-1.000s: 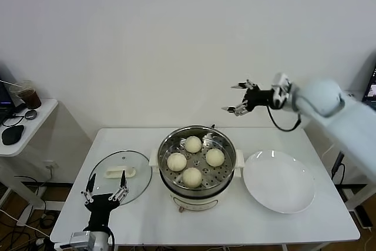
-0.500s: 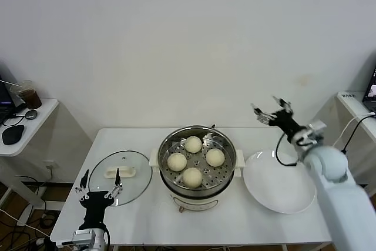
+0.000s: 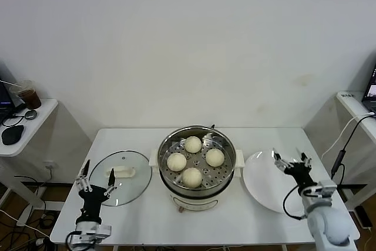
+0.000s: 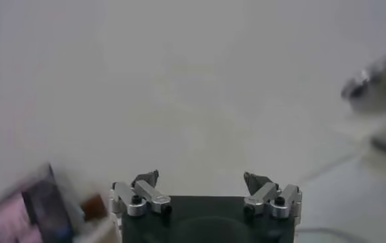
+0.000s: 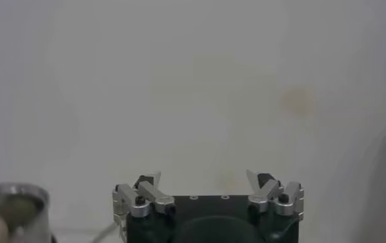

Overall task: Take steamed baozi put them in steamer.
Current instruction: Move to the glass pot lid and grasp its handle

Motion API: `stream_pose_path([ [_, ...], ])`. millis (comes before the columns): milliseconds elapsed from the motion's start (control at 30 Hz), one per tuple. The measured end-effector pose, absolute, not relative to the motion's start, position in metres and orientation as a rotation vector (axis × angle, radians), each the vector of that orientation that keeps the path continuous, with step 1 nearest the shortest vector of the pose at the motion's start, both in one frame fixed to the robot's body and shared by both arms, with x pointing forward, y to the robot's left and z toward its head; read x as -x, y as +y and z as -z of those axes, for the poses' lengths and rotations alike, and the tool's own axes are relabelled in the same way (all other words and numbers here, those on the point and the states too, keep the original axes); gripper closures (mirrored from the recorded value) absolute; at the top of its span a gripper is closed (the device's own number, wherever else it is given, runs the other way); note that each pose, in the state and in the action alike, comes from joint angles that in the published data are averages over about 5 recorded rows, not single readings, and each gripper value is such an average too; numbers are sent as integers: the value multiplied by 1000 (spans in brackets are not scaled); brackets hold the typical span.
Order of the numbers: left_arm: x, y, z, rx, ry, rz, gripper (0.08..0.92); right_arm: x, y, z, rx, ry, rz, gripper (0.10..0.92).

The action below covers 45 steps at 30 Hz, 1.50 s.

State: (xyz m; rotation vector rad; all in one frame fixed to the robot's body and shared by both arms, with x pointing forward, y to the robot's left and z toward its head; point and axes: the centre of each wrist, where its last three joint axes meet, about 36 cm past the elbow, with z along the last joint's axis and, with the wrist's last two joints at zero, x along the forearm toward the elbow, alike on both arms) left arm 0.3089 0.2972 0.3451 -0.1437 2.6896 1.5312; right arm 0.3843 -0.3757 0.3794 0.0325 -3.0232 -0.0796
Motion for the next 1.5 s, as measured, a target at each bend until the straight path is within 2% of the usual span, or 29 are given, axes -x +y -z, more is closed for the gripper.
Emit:
stream_pose_path([
  [200, -317, 314, -341, -62, 2355, -1989, 177, -364, -369, -361, 12, -2981, 81, 200],
  [433, -327, 325, -317, -158, 2172, -2210, 177, -351, -365, -348, 30, -2944, 72, 200],
  [600, -335, 325, -303, -160, 2129, -2292, 177, -346, -363, -341, 42, -2927, 68, 200],
  [833, -354, 324, -287, -99, 2115, -2360, 177, -342, -355, -333, 37, -2909, 68, 200],
  [1033, -370, 322, -275, -87, 2117, -2389, 177, -340, -355, -327, 51, -2895, 73, 200],
  [1500, -398, 328, -263, -54, 2129, -2460, 177, -339, -356, -319, 74, -2879, 110, 200],
])
